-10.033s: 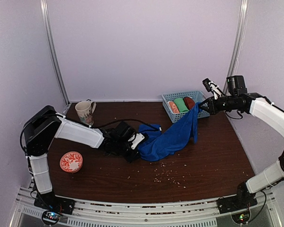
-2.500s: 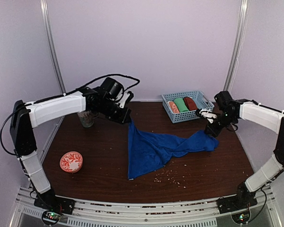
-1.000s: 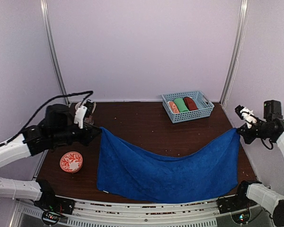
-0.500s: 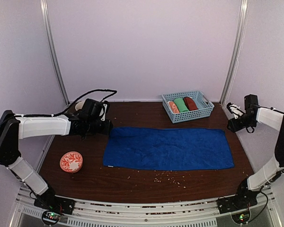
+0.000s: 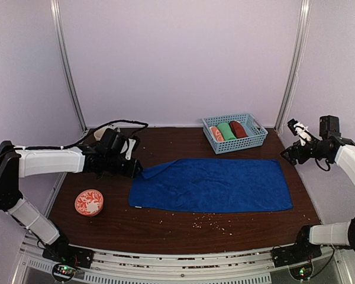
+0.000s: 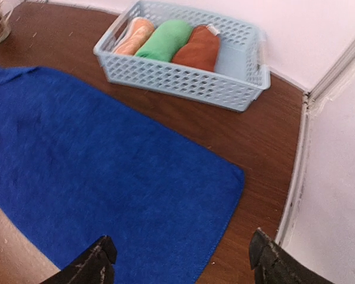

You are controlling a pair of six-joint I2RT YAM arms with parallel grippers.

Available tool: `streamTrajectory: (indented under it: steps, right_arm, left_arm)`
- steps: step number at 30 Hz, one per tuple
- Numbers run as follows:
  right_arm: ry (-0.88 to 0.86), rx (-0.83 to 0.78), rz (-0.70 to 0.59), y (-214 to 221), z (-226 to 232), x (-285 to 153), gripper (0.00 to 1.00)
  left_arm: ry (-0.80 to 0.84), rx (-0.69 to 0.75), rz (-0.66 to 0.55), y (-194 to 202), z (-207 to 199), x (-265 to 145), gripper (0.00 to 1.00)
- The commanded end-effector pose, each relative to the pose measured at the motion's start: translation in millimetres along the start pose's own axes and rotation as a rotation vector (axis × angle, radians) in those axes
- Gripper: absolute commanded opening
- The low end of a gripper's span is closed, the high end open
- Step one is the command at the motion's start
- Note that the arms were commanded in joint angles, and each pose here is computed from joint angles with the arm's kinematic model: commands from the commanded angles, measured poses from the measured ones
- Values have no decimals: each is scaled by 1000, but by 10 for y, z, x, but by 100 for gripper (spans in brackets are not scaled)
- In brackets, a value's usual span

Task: Roll the towels
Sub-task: Smooth out the towel at the center of the board.

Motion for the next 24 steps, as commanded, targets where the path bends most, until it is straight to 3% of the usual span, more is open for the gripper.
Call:
streamTrajectory:
  steps: [1,4,10,24]
  right_arm:
    - [-259,-94,227,517,336,229,55]
    - [-312,-124,367,773,370,332,33]
    - [-373,-197,638,1380,576,465,16]
    - [-195,-153,742,1643,323,784,6]
  left_arm:
    - [146,12,131,328,-180,30,22]
    - [135,-10,192,491,-162,84,13]
    - [59,-17,312,780,-30,197,2]
    - [-7,-30,429,1201,114,376,0]
Point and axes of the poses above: each gripper's point midway between its finger pads, its own x axis out along the fingers, its own z axis along the line the jaws close on, y = z × x, the point moved 4 cm from there along -x, back along the fingers, and after that the axes turned 2 degrees about x, right-handed, at the moved point
